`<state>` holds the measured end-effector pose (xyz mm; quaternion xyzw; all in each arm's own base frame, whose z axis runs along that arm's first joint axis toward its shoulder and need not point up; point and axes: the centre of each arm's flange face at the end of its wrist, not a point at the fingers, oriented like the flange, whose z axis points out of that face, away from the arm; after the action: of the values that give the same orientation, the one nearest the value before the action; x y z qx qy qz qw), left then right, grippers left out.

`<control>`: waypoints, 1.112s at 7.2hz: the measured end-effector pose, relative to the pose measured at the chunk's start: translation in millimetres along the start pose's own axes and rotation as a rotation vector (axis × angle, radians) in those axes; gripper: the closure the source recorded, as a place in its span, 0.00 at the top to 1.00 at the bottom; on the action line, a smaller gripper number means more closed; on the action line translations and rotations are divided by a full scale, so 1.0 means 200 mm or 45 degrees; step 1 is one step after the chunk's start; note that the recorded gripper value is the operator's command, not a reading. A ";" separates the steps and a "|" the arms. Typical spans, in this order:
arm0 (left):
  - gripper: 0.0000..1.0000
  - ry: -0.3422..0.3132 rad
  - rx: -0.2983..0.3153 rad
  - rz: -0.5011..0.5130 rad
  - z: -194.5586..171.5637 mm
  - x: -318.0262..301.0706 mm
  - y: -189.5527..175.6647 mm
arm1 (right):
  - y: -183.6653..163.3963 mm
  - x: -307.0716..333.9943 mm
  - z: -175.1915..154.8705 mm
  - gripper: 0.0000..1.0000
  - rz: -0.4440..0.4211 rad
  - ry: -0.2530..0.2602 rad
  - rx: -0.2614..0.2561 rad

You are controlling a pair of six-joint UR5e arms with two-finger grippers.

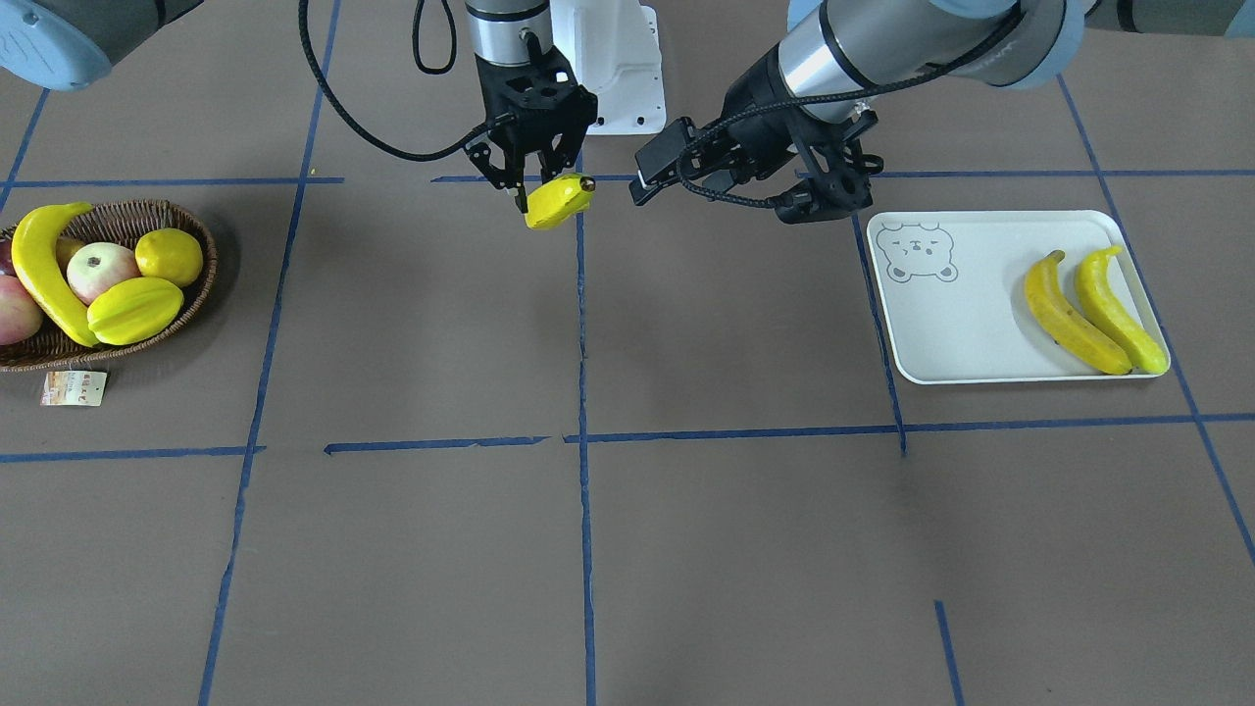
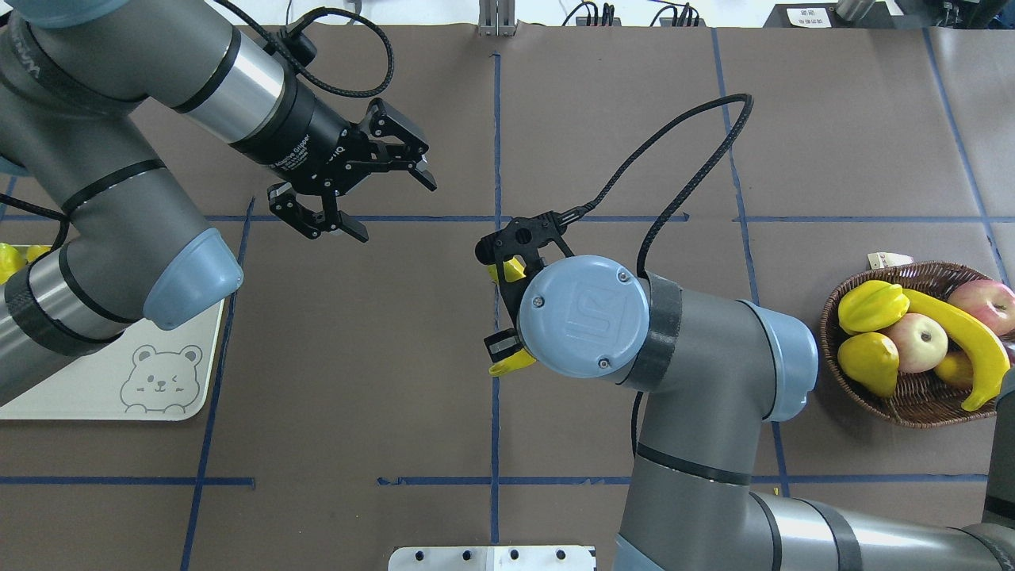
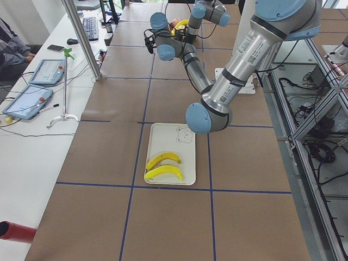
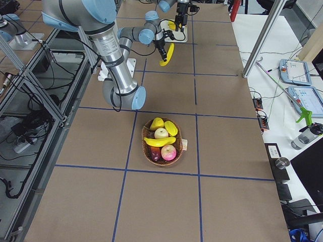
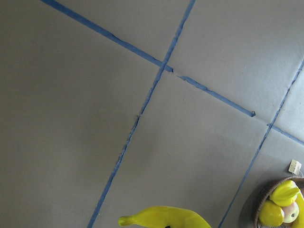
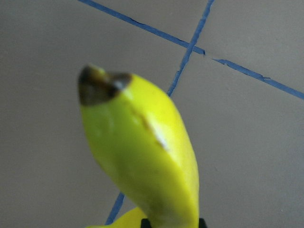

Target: Transfer all bananas from basket to plate

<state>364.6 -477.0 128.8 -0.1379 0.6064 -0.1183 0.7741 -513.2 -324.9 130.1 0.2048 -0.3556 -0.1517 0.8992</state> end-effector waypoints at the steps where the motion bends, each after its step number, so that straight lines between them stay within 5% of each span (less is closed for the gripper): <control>1: 0.82 -0.005 -0.020 0.010 0.04 0.01 0.03 | -0.01 -0.03 -0.02 0.00 -0.016 -0.015 0.008; 8: 0.69 -0.035 -0.113 -0.030 0.24 0.01 0.20 | -0.01 -0.10 -0.06 0.00 -0.024 -0.065 0.034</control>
<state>411.8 -437.4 123.4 -0.1808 0.5988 -0.0983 0.7740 -518.2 -315.1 109.6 0.2162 -0.3786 -0.1604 0.8855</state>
